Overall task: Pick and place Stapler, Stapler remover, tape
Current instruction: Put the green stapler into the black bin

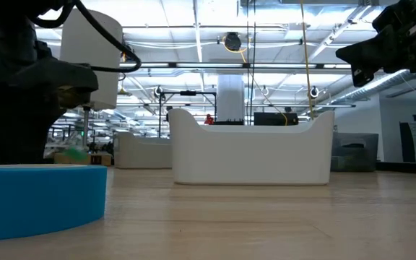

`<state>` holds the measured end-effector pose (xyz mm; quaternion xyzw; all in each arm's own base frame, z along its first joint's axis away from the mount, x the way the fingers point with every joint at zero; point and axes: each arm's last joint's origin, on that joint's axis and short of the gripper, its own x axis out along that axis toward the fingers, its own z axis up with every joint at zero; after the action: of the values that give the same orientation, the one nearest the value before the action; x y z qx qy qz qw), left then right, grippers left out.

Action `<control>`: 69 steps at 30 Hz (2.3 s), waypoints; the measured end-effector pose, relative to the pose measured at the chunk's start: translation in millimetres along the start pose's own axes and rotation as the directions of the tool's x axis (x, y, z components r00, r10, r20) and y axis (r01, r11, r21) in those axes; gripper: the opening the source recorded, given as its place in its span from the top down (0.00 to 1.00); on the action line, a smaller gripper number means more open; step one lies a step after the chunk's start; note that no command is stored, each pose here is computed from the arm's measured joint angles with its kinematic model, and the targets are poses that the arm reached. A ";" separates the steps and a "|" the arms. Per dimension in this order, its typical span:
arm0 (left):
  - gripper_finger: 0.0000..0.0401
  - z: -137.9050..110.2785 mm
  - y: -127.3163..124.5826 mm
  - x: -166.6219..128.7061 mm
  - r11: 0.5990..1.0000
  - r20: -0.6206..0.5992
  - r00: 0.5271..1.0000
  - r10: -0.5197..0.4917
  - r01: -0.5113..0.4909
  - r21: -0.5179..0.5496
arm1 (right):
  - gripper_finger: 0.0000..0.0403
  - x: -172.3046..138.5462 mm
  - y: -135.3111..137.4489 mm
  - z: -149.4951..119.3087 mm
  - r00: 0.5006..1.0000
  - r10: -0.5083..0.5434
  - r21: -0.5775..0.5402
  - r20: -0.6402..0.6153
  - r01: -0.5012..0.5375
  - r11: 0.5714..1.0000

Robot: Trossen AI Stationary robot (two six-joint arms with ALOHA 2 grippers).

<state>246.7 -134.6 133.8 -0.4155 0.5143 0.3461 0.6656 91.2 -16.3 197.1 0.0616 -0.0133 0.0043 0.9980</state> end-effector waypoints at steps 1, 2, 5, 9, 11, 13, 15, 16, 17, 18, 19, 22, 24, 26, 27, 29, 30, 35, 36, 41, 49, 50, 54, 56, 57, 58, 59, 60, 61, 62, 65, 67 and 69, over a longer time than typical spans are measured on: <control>0.90 -0.5 0.0 -0.1 1.000 0.004 1.000 -0.001 0.001 0.008 | 0.98 0.0 0.0 0.0 1.000 -0.001 0.008 0.000 0.001 1.000; 0.90 -1.4 0.1 -0.2 1.000 0.008 1.000 -0.001 0.001 0.018 | 0.98 0.0 0.0 0.0 1.000 0.000 0.013 0.000 0.000 1.000; 0.95 -4.2 0.5 -0.6 0.999 0.023 1.000 -0.003 0.003 0.032 | 0.98 0.0 0.0 0.0 1.000 0.000 0.018 0.000 0.000 1.000; 0.99 -6.0 0.7 -0.9 1.000 0.022 1.000 -0.004 0.003 0.021 | 0.98 0.0 0.0 0.0 1.000 -0.001 0.018 0.000 0.001 1.000; 0.97 -6.9 0.8 -1.0 1.000 0.019 1.000 -0.004 0.004 0.023 | 0.98 0.0 0.0 0.0 1.000 -0.001 0.018 0.000 0.001 1.000; 0.94 -8.0 1.2 -2.6 0.999 0.017 1.000 -0.006 0.006 0.037 | 0.98 0.0 -0.1 0.0 1.000 -0.001 0.015 0.000 0.001 1.000; 0.93 -8.6 3.4 -6.3 0.998 0.010 1.000 0.002 -0.002 0.060 | 0.98 0.0 -0.1 0.0 1.000 -0.001 0.015 0.000 0.001 1.000; 0.93 -8.1 4.7 -9.3 0.998 0.004 1.000 0.003 -0.004 0.069 | 0.98 0.0 0.0 0.0 1.000 -0.001 0.015 0.001 0.001 1.000; 0.93 -7.2 6.9 -13.5 0.997 0.010 1.000 0.011 -0.012 0.080 | 0.98 0.0 0.0 0.0 1.000 -0.001 0.014 0.000 0.001 1.000; 0.94 -5.7 9.6 -19.6 0.996 0.035 0.999 0.015 -0.018 0.086 | 0.98 0.0 0.0 0.0 1.000 -0.001 0.014 0.001 0.001 1.000; 0.95 -3.5 12.7 -26.7 0.996 0.064 0.998 0.017 -0.022 0.087 | 0.98 0.0 0.0 0.0 1.000 -0.001 0.013 0.001 0.001 1.000; 0.99 5.6 21.7 -47.7 0.996 0.193 0.981 0.005 -0.021 0.082 | 0.98 0.0 0.0 0.0 1.000 -0.001 0.011 0.001 0.001 1.000; 0.99 13.4 27.1 -61.4 0.998 0.302 0.953 -0.015 -0.006 0.068 | 0.98 0.0 -0.1 0.1 1.000 -0.002 0.011 0.001 0.002 1.000; 0.98 22.5 31.6 -71.7 0.999 0.389 0.921 -0.024 0.005 0.049 | 0.98 0.0 -0.1 0.0 1.000 -0.002 0.010 0.001 0.002 1.000; 0.97 28.0 34.1 -75.1 0.999 0.415 0.910 -0.014 -0.002 0.039 | 0.98 0.0 0.0 0.0 1.000 -0.001 0.009 0.001 0.001 1.000; 0.98 39.4 38.5 -77.8 0.999 0.441 0.897 0.025 -0.041 0.026 | 0.98 0.0 -0.1 0.0 1.000 -0.001 0.006 0.001 0.001 1.000; 0.98 45.1 40.5 -77.8 0.998 0.445 0.894 0.049 -0.065 0.020 | 0.98 0.0 -0.1 0.1 1.000 -0.002 0.006 0.001 0.002 1.000; 0.98 76.4 44.8 -73.8 0.986 0.466 0.875 0.132 -0.164 0.029 | 0.98 0.0 -0.1 0.0 1.000 -0.002 -0.011 0.001 0.002 1.000; 0.97 82.4 45.9 -73.0 0.982 0.470 0.870 0.147 -0.185 0.034 | 0.98 0.0 -0.1 0.1 1.000 -0.002 -0.012 0.001 0.002 1.000; 0.92 105.8 53.2 -71.8 0.963 0.471 0.857 0.208 -0.264 0.056 | 0.98 0.0 -0.1 0.0 1.000 -0.002 -0.012 0.000 0.002 1.000; 0.76 121.2 59.1 -70.7 0.947 0.473 0.846 0.246 -0.314 0.070 | 0.98 0.0 -0.1 0.0 1.000 -0.002 -0.012 0.000 0.002 1.000; 0.72 122.7 60.6 -69.8 0.945 0.475 0.843 0.254 -0.320 0.064 | 0.98 0.0 -0.1 0.0 1.000 -0.002 -0.012 0.000 0.002 1.000; 0.55 125.3 69.8 -59.6 0.939 0.468 0.838 0.281 -0.340 0.044 | 0.98 0.0 -0.1 0.0 1.000 -0.002 -0.012 0.000 0.002 1.000; 0.48 126.1 74.5 -50.7 0.939 0.469 0.840 0.274 -0.338 0.058 | 0.98 0.0 -0.1 0.0 1.000 -0.002 -0.012 0.000 0.002 1.000; 0.46 126.8 76.9 -46.5 0.940 0.465 0.844 0.269 -0.336 0.067 | 0.98 0.0 -0.1 0.0 1.000 -0.002 -0.012 0.000 0.002 1.000; 0.43 127.8 79.6 -42.7 0.940 0.456 0.849 0.266 -0.334 0.074 | 0.98 0.0 -0.1 0.0 1.000 -0.002 -0.012 0.000 0.002 1.000; 0.41 129.8 81.8 -40.0 0.941 0.447 0.855 0.263 -0.330 0.076 | 0.98 0.0 -0.1 0.0 1.000 -0.002 -0.012 0.000 0.002 1.000; 0.40 132.4 83.8 -37.9 0.944 0.443 0.858 0.262 -0.322 0.066 | 0.98 0.0 -0.1 0.0 1.000 -0.002 -0.012 0.000 0.002 1.000; 0.39 135.6 85.5 -36.6 0.948 0.438 0.860 0.260 -0.315 0.055 | 0.98 0.0 -0.1 0.0 1.000 -0.002 -0.012 0.000 0.002 1.000; 0.38 139.5 87.3 -36.0 0.949 0.436 0.861 0.262 -0.311 0.044 | 0.98 0.0 -0.1 0.0 1.000 -0.002 -0.012 0.000 0.002 1.000; 0.37 153.6 91.5 -35.7 0.954 0.445 0.857 0.259 -0.299 0.020 | 0.98 0.0 -0.1 0.0 1.000 -0.002 -0.012 0.000 0.002 1.000; 0.38 163.6 93.5 -35.7 0.960 0.449 0.861 0.239 -0.280 0.025 | 0.98 0.0 -0.1 0.0 1.000 -0.002 -0.012 0.000 0.002 1.000; 0.38 172.2 96.8 -35.8 0.962 0.443 0.867 0.227 -0.270 0.035 | 0.98 0.0 -0.1 0.0 1.000 -0.002 -0.007 0.000 0.002 1.000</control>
<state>220.8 61.0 171.2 -0.2259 0.4179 0.4878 0.7323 91.3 -16.4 197.1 0.0580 -0.0134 0.0032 0.9982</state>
